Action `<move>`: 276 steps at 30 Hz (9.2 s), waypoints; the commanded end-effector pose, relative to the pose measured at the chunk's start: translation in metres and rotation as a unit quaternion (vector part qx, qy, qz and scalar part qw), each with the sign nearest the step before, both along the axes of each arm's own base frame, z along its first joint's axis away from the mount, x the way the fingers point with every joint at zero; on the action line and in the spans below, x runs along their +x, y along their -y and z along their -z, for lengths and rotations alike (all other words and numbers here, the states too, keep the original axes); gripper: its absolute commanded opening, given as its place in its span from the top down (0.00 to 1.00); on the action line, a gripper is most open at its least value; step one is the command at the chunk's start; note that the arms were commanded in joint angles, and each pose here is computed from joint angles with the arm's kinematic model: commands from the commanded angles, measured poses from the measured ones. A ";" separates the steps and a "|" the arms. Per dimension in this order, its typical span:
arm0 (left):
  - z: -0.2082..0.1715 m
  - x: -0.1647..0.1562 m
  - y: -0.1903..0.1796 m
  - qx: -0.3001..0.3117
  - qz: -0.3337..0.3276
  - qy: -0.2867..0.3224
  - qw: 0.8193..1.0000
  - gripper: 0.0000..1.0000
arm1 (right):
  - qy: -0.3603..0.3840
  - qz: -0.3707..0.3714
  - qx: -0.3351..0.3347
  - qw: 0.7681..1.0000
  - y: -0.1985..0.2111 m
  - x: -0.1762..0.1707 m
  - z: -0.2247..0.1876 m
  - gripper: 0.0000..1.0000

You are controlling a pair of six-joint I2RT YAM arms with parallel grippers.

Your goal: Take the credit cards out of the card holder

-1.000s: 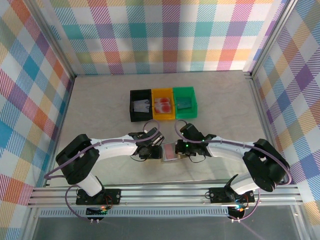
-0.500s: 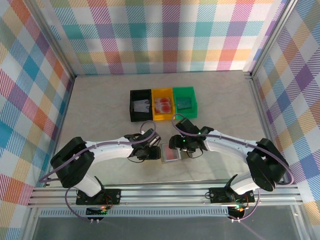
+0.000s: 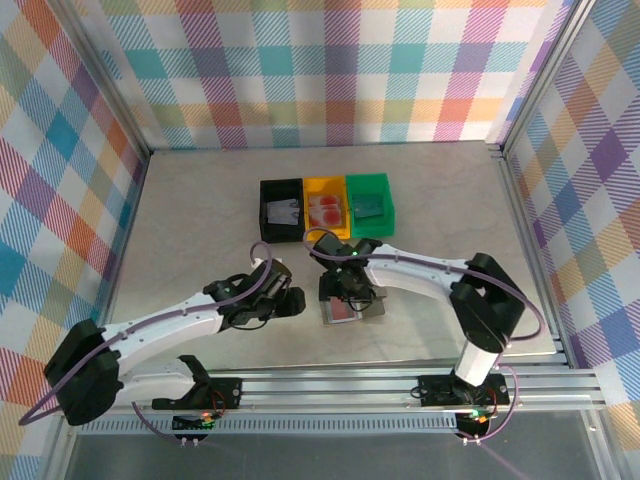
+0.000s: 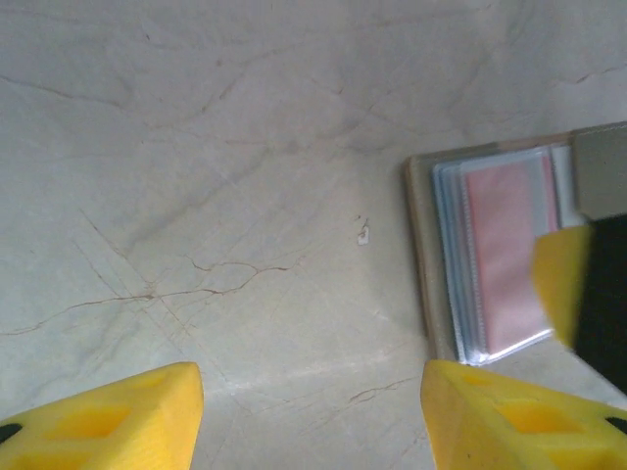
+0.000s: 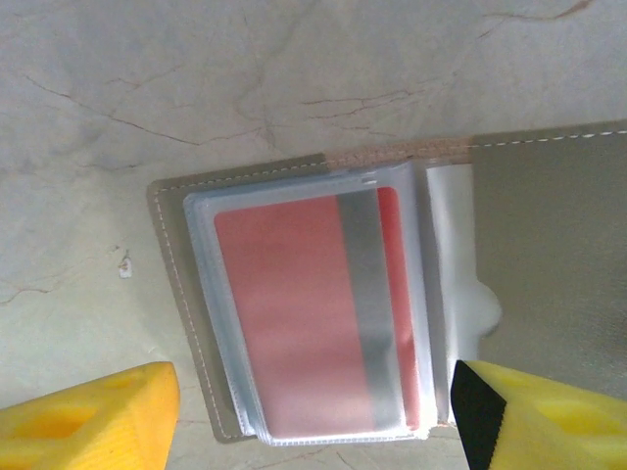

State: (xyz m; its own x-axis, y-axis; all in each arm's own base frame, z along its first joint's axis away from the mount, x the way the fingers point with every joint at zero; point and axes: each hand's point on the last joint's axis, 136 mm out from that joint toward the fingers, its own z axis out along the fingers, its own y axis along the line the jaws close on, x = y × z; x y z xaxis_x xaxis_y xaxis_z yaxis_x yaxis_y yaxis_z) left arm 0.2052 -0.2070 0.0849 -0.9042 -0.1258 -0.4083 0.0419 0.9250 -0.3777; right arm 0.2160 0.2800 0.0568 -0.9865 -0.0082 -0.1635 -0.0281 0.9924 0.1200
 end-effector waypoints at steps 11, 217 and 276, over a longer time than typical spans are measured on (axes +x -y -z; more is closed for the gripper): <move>0.004 -0.005 -0.020 0.022 -0.004 0.009 1.000 0.38 | -0.023 -0.012 -0.083 0.996 0.005 -0.004 0.017 0.30; 0.011 0.007 0.101 -0.026 0.087 -0.064 0.994 0.37 | 0.068 0.032 0.222 0.972 0.084 -0.026 -0.036 0.73; 0.125 -0.040 0.121 0.137 0.090 -0.199 0.966 0.38 | 0.035 0.107 0.209 0.971 0.094 -0.009 0.029 0.78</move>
